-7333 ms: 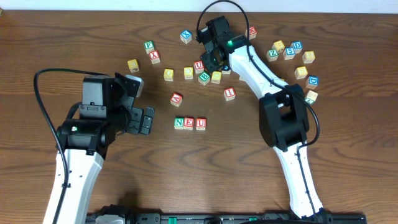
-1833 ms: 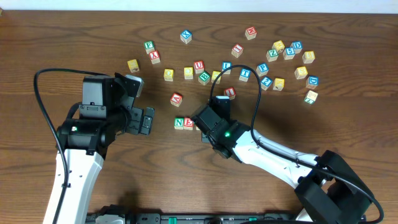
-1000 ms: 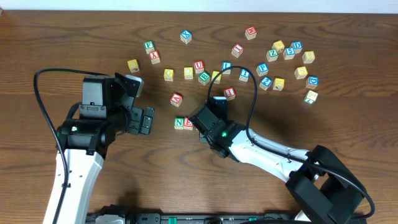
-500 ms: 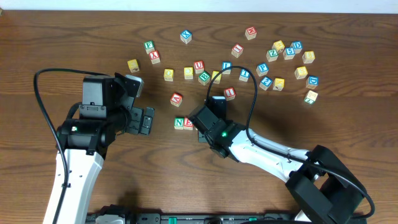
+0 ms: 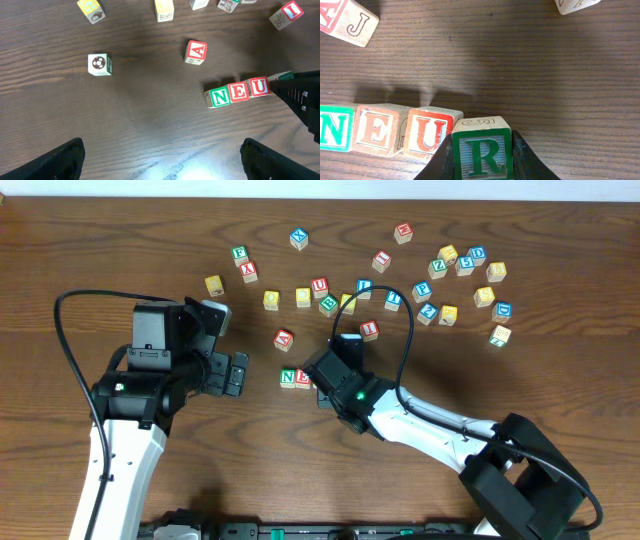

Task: Spell out NEURIPS
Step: 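Lower the green R block beside the U block, adjusting alignment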

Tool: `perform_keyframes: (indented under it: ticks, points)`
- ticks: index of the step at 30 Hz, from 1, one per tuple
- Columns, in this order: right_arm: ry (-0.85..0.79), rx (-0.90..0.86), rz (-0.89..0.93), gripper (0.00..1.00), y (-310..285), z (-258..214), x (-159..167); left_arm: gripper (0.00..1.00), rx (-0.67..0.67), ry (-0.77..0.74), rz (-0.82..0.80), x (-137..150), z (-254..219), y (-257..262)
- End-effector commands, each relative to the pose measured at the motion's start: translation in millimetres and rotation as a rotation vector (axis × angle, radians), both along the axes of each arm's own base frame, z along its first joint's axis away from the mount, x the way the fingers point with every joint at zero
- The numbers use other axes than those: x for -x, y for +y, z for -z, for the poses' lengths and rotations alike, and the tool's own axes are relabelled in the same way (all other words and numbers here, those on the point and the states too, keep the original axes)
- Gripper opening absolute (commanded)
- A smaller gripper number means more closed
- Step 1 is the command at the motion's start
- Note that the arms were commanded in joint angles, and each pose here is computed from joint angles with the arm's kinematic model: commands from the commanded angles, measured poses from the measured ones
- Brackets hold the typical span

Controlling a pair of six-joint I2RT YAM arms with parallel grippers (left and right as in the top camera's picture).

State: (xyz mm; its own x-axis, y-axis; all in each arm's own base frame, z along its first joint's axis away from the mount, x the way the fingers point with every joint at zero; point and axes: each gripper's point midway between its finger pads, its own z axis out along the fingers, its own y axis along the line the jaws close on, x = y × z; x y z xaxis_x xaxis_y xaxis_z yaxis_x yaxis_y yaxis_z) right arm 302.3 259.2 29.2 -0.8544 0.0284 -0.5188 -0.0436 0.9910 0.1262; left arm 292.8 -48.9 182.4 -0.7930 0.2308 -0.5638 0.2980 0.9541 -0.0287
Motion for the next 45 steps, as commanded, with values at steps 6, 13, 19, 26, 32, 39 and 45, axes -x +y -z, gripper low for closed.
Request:
perform_keyframes:
  ticks: [6, 13, 19, 26, 32, 39, 45]
  points:
    - [0.011, -0.001, 0.003, 0.01, 1.2, 5.2, 4.1, 0.98, -0.009, -0.027, -0.005, -4.3, -10.3, 2.7]
    - [0.009, -0.007, 0.002, 0.01, 2.6, 4.7, 3.6, 0.98, -0.009, -0.027, -0.005, -4.3, -10.4, 2.7]
    - [0.013, -0.014, -0.002, 0.01, 4.0, 4.9, 4.1, 0.98, -0.009, -0.027, -0.005, -4.3, -10.3, 2.7]
    - [0.012, -0.019, -0.003, 0.01, 5.2, 4.4, 3.8, 0.98, -0.009, -0.028, -0.005, -4.4, -10.5, 2.7]
    - [0.013, -0.025, -0.006, 0.01, 6.3, 4.2, 3.8, 0.98, -0.009, -0.028, -0.005, -4.4, -10.5, 2.7]
    - [0.013, -0.027, -0.018, 0.01, 10.2, 4.1, 6.8, 0.98, -0.009, -0.028, -0.005, -4.4, -10.5, 2.7]
    - [0.005, -0.027, -0.022, 0.01, 12.2, 3.2, 7.3, 0.98, -0.009, -0.028, -0.005, -4.4, -10.5, 2.7]
